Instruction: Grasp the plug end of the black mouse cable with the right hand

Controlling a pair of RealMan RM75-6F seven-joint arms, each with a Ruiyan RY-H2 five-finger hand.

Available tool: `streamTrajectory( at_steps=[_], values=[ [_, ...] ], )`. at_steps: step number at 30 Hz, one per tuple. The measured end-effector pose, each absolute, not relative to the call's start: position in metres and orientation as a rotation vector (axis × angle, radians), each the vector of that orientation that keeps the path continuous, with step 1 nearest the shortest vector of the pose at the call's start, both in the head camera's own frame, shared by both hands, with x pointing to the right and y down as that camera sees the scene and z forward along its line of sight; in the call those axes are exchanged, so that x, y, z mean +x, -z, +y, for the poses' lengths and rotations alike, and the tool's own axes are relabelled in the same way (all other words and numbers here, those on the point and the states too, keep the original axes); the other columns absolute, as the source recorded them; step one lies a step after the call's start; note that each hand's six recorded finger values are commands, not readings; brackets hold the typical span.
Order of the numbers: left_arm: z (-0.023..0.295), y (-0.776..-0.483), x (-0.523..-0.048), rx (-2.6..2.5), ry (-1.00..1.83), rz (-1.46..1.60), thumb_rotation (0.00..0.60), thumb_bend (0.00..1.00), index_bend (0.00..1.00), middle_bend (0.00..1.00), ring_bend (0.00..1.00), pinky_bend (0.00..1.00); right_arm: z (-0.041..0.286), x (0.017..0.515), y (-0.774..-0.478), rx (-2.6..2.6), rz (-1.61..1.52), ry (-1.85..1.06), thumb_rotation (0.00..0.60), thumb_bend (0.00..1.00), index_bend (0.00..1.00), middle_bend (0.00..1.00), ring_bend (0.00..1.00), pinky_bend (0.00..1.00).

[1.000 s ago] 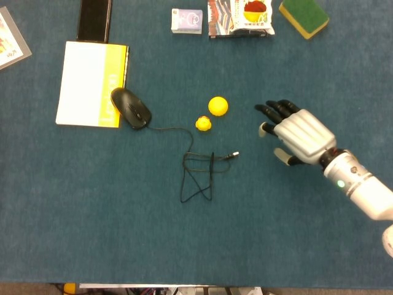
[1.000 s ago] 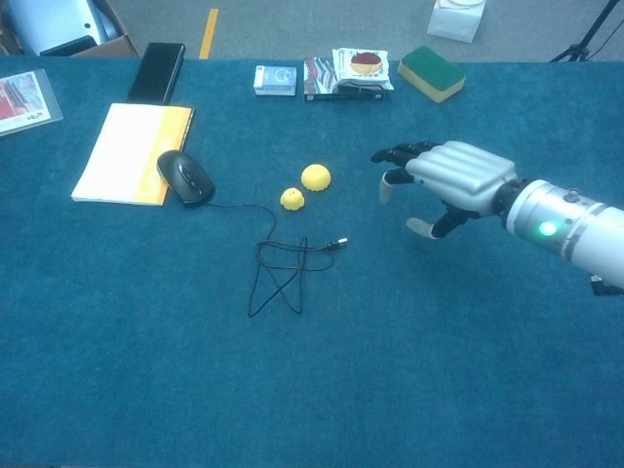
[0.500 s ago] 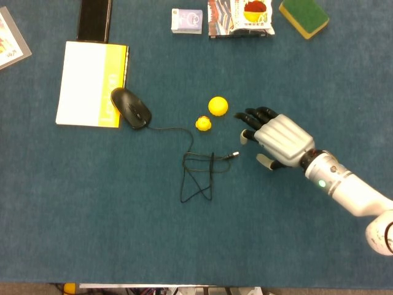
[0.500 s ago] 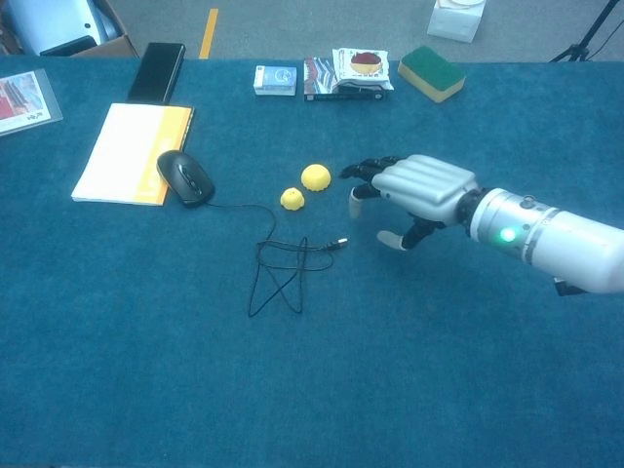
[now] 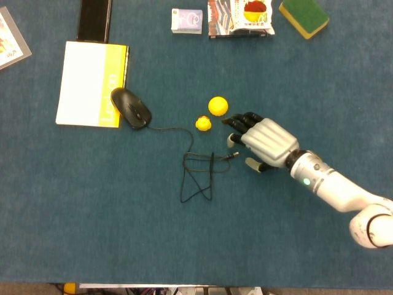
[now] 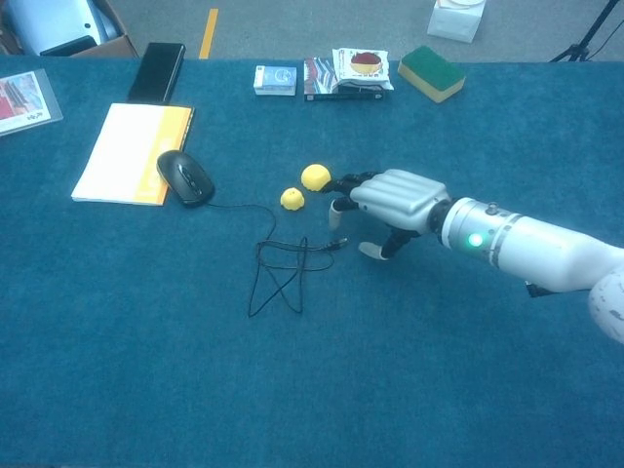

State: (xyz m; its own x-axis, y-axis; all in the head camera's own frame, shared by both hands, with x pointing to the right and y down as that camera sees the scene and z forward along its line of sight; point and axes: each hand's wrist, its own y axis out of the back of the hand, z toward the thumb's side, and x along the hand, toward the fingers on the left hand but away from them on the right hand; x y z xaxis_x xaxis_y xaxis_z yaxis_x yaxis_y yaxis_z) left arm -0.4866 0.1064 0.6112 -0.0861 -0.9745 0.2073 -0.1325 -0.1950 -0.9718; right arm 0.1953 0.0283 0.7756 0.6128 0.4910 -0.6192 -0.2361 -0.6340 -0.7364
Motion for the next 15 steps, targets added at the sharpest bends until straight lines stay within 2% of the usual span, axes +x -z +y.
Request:
streamTrajectory(
  at_steps=[15],
  values=[
    [0.114,-0.609,-0.495,-1.399,1.383,1.3,0.6,0.19,0.38,0.31,0.18,0.31,0.03,0.177,-0.788,-1.982,-0.191,-1.031,0.6,0.35,0.3,0.06,0.0,0.11]
  ],
)
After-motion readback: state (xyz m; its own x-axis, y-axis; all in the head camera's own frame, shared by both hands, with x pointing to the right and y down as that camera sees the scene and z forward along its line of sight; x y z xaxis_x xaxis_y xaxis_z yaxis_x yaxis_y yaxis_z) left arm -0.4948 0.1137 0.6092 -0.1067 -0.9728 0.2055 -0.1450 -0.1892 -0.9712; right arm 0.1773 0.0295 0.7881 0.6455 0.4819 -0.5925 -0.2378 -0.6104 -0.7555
